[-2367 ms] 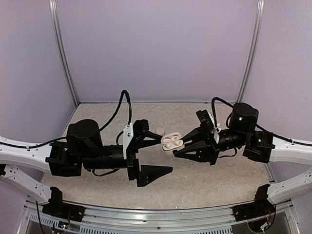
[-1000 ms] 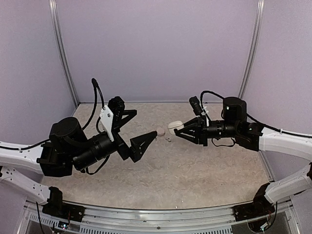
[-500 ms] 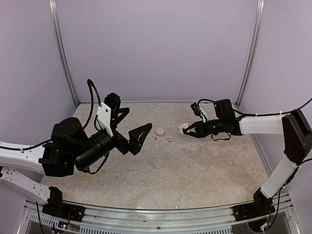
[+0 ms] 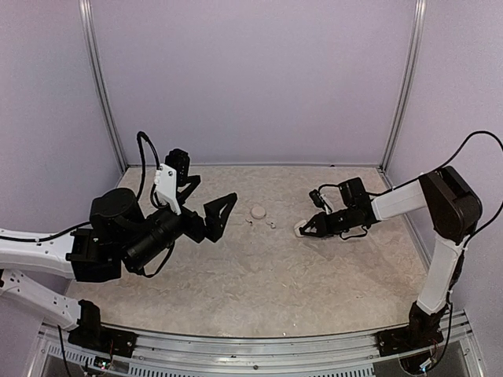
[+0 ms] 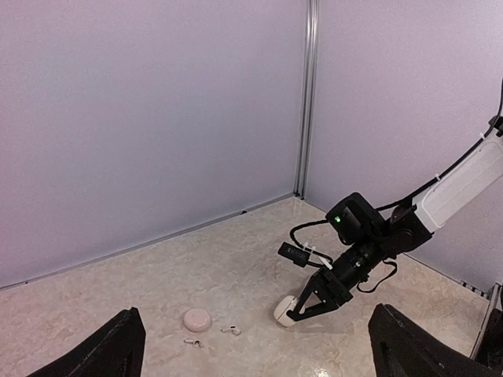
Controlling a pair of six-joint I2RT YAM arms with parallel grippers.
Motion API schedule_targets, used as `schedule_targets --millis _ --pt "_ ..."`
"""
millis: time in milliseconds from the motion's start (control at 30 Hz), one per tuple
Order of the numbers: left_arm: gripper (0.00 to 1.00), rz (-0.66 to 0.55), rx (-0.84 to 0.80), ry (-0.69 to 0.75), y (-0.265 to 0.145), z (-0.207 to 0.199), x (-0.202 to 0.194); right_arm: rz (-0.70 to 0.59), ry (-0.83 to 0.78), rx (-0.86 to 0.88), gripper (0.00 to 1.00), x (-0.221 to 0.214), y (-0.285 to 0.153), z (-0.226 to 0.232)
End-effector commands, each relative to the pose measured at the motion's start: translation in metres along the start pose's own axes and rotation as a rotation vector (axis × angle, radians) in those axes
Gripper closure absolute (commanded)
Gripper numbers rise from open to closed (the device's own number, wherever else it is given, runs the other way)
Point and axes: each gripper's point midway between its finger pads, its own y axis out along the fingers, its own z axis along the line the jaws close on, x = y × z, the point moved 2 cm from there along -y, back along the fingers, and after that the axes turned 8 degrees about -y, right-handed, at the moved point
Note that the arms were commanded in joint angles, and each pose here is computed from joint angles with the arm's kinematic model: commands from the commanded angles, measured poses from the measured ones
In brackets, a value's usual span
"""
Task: Insert the wireless bluetooth earbuds into the charging case
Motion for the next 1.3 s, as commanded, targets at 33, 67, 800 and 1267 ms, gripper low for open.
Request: schedule_targets --millis 33,67,800,1267 --pt "0.01 0.011 0.029 -0.034 0.002 0.012 -0.003 -0.018 0.019 -0.042 0.84 0.002 0.002 -0.014" --pt "0.01 0.012 0.030 -0.034 0.002 0.012 -0.003 -0.011 0.022 -0.053 0.83 0.000 0.003 -0.017" --pt "0.01 0.008 0.042 -0.052 -0.005 0.023 0.004 -0.058 -0.062 -0.331 0.22 0.022 -0.055 -0.035" --pt "0.01 -0.040 0.144 -0.165 -0.003 0.050 0.013 -0.498 -0.496 -0.342 0.01 0.163 -0.153 0.055"
